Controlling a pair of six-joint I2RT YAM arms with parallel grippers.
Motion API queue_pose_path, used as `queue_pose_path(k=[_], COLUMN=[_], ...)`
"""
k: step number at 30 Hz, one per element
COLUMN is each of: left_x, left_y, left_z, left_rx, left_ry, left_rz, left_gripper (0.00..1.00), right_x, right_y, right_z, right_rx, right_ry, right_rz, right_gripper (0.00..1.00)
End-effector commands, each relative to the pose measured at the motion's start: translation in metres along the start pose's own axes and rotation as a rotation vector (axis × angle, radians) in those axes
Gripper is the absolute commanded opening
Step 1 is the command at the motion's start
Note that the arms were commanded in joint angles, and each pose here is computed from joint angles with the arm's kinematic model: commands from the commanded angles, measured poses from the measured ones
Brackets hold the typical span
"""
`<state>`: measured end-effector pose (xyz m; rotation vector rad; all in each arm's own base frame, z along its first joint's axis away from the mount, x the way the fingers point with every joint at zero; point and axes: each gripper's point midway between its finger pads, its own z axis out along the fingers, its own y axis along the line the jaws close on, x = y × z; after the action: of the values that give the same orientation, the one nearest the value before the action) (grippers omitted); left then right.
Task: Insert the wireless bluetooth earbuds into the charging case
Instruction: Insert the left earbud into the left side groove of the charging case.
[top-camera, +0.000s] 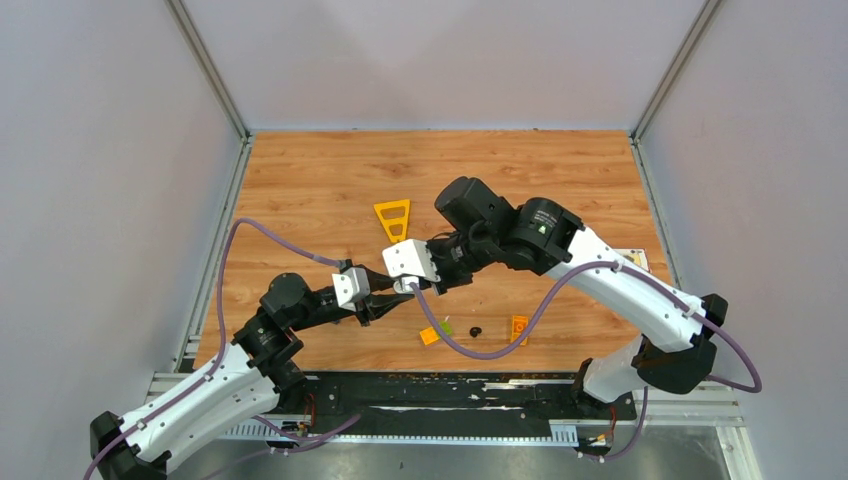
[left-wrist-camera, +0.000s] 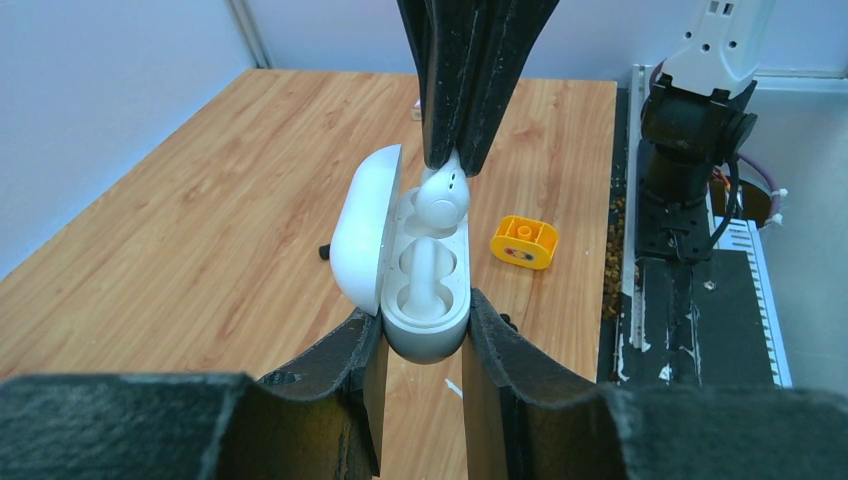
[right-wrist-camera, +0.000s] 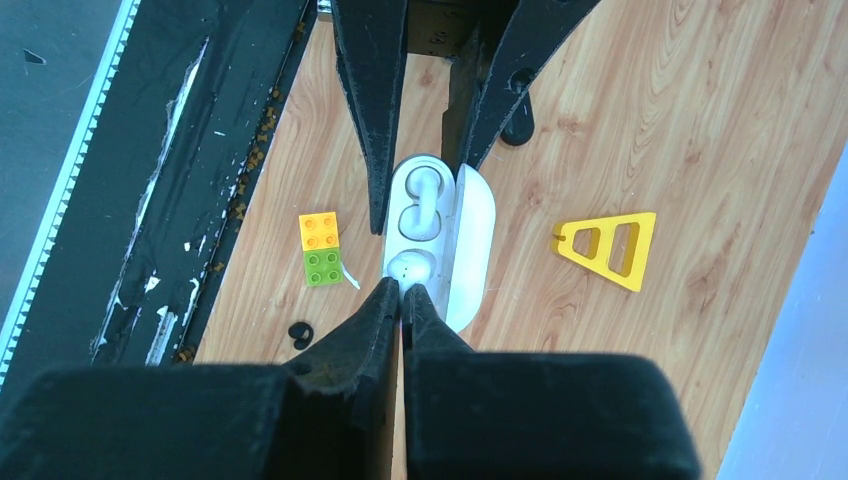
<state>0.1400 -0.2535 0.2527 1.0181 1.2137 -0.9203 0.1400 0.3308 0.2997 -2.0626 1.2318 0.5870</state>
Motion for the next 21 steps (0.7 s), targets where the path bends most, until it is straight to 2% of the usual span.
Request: queue_pose_path(k=[1,21], left_x=[-0.0056,-0.0074], left_y=[0.0029,0.0023], left_z=[-0.0005,-0.0013], left_rx=[-0.012,-0.009], left_ry=[-0.027,-0.034], left_rz=[0.032,0.040], left_gripper=[0.00,0.00], right_x=[-0.0041,0.0007], right_y=[-0.0019,-0.0032], right_z=[0.0004,0.0082], right_rx=[0.010,0.015], right_ry=[0.001,0.035], right_rz=[-0.030,-0.035], right_gripper=[0.00,0.03])
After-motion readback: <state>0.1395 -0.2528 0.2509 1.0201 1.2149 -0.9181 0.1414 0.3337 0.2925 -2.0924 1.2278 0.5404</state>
